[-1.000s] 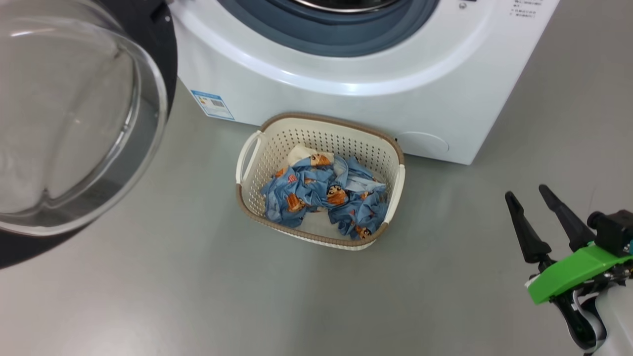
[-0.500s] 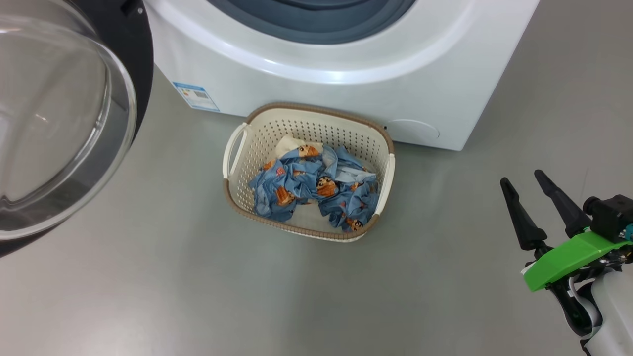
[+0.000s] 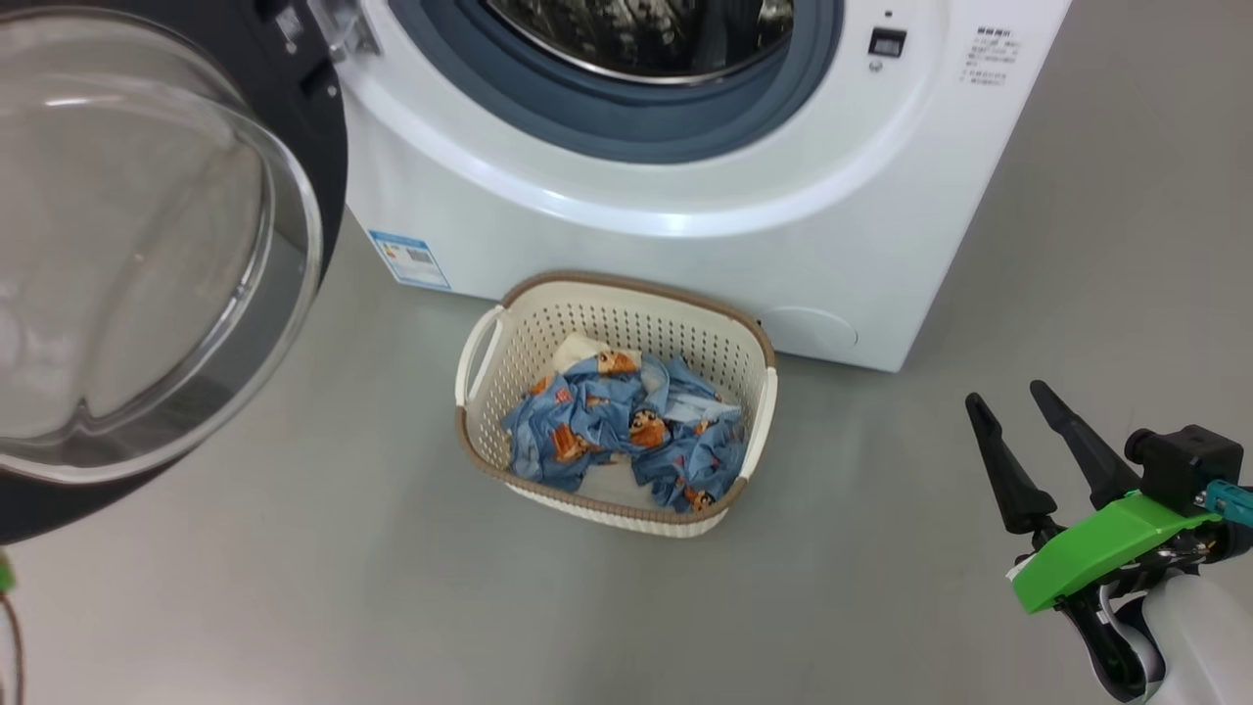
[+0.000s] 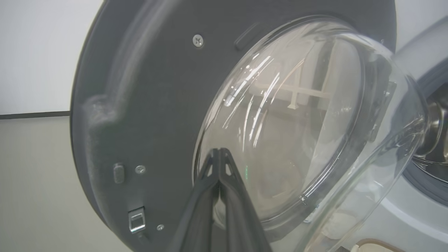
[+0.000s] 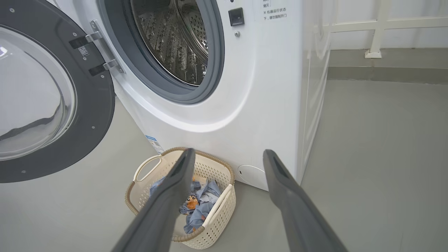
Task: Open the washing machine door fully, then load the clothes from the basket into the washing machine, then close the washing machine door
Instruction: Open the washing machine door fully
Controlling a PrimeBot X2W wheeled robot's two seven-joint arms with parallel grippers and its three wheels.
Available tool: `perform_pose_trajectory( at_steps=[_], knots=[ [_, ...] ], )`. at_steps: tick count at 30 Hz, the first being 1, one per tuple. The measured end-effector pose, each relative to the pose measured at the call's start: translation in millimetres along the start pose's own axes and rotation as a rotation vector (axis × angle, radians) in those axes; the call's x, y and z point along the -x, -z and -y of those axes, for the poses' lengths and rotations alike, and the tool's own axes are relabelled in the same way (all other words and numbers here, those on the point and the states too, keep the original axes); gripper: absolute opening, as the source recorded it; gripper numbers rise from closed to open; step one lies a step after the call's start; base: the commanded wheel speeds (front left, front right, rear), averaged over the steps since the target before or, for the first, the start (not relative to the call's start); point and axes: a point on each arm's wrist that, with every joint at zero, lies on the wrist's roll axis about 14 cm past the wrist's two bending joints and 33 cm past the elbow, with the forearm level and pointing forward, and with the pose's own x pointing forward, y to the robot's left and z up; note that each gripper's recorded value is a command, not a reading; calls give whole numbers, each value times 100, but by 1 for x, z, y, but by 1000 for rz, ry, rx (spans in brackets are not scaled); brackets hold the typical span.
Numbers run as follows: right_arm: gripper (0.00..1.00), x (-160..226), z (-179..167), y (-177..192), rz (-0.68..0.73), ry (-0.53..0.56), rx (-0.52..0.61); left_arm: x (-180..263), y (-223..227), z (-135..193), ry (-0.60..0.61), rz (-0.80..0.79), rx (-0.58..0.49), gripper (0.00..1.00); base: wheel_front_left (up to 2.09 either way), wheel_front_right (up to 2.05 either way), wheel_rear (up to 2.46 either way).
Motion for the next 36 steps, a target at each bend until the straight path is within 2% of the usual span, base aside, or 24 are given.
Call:
perform_pose_trajectory(
  at_steps=[8, 9, 10, 11, 13, 14, 15, 16, 29, 36],
  knots=[
    [100, 12, -10, -10, 21, -2, 0, 33, 5, 19, 85, 8, 35, 0, 0, 0, 0],
    [100, 14, -10, -10, 20, 1, -1, 36, 6, 24, 101, 7, 38, 7, 0, 0, 0],
    [100, 17, -9, -11, 22, 6, -3, 40, 8, 31, 125, 5, 39, 9, 0, 0, 0],
    [100, 19, -8, -12, 25, 12, -4, 43, 9, 40, 154, 3, 45, 24, 0, 0, 0],
    [100, 24, -5, -13, 29, 26, -8, 50, 11, 54, 199, 0, 59, 44, 0, 0, 0],
    [100, 27, -3, -13, 30, 33, -9, 53, 11, 59, 218, 1, 70, 63, 0, 0, 0],
    [100, 30, -2, -14, 31, 41, -10, 56, 12, 64, 235, 0, 75, 87, 0, 0, 0],
    [100, 34, 0, -14, 34, 49, -12, 59, 13, 69, 255, -4, 75, 100, 0, 0, 0],
    [100, 79, 41, -28, 81, 200, -15, 89, 20, 163, 561, -37, 127, 100, 0, 0, 0],
    [100, 104, 64, -36, 111, 286, -18, 98, 23, 206, 689, -58, 151, 100, 0, 0, 0]
  ],
)
